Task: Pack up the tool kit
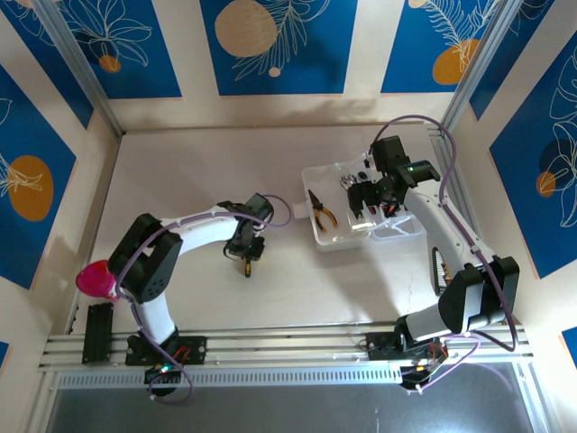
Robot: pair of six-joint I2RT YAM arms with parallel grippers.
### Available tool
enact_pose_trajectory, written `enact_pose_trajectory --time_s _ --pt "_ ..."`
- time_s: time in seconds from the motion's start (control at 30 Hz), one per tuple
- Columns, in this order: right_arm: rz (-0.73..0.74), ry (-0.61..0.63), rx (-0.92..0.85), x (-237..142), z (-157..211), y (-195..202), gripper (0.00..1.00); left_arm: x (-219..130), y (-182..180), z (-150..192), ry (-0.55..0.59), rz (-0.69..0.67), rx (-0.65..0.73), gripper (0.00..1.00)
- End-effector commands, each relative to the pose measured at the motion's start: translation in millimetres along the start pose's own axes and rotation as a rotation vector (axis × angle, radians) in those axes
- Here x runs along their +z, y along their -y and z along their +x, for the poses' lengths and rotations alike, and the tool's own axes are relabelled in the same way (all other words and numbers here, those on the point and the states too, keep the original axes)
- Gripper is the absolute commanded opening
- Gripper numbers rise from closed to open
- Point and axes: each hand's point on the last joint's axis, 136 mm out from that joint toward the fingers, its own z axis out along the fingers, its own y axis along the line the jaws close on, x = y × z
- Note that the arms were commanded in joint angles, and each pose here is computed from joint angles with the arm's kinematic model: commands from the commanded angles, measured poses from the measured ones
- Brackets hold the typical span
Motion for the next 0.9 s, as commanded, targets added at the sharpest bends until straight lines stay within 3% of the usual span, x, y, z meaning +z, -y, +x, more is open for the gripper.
enact_pose_trajectory --time_s 0.0,0.2,0.47,0.87 --pt "-0.032 0.025 0.014 -6 0 -5 0.99 27 23 26 -0.112 0.077 0.036 0.15" --pt "-0.036 0.025 0.012 -6 1 -5 0.99 22 21 19 -0.097 0.059 0.052 0.01" --pt "-0.047 0.038 0.011 -11 1 -7 0.99 1 21 1 -0.043 0.043 0.093 0.0" --pt "-0.249 0.126 0.02 -28 -8 -41 0.99 -91 53 -61 0.206 0.288 0.108 0.0"
